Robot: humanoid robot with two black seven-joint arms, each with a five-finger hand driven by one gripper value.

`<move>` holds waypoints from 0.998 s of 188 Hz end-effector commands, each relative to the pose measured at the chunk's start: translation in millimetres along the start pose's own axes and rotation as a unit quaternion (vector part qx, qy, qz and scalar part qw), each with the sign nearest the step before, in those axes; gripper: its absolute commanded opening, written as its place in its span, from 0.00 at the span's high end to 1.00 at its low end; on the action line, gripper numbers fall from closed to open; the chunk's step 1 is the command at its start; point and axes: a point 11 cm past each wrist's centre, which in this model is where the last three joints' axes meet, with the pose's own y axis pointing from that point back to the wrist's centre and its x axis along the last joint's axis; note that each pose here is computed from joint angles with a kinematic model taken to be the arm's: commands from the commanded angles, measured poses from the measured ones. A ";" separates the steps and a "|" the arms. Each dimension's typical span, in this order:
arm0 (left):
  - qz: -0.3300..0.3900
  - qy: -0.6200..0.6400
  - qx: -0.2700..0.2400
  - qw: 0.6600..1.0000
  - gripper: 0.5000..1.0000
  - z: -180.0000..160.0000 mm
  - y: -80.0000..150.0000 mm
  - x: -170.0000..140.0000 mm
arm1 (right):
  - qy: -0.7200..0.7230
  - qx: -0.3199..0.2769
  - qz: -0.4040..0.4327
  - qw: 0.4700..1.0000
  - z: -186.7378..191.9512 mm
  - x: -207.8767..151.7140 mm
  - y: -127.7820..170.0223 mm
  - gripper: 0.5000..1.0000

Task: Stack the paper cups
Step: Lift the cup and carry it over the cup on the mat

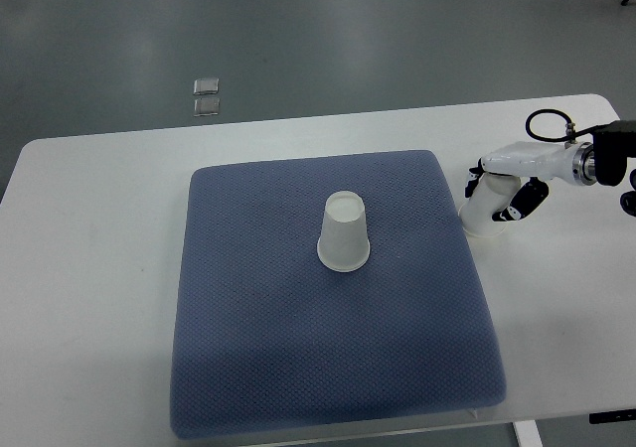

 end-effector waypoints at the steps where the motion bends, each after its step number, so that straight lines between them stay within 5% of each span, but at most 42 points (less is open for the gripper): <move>1: 0.000 0.000 0.000 1.000 0.00 0.0 0.0 0.0 | 0.003 0.006 -0.002 1.000 -5.0 10.9 0.0 0.66; 121: 0.000 0.000 0.000 1.000 0.00 0.0 0.0 0.0 | 0.045 0.100 0.028 0.994 -90.5 134.1 20.6 0.65; 188: 0.000 0.000 0.000 1.000 0.00 0.0 0.0 0.0 | 0.031 0.181 -0.026 0.983 -158.5 143.4 12.9 0.64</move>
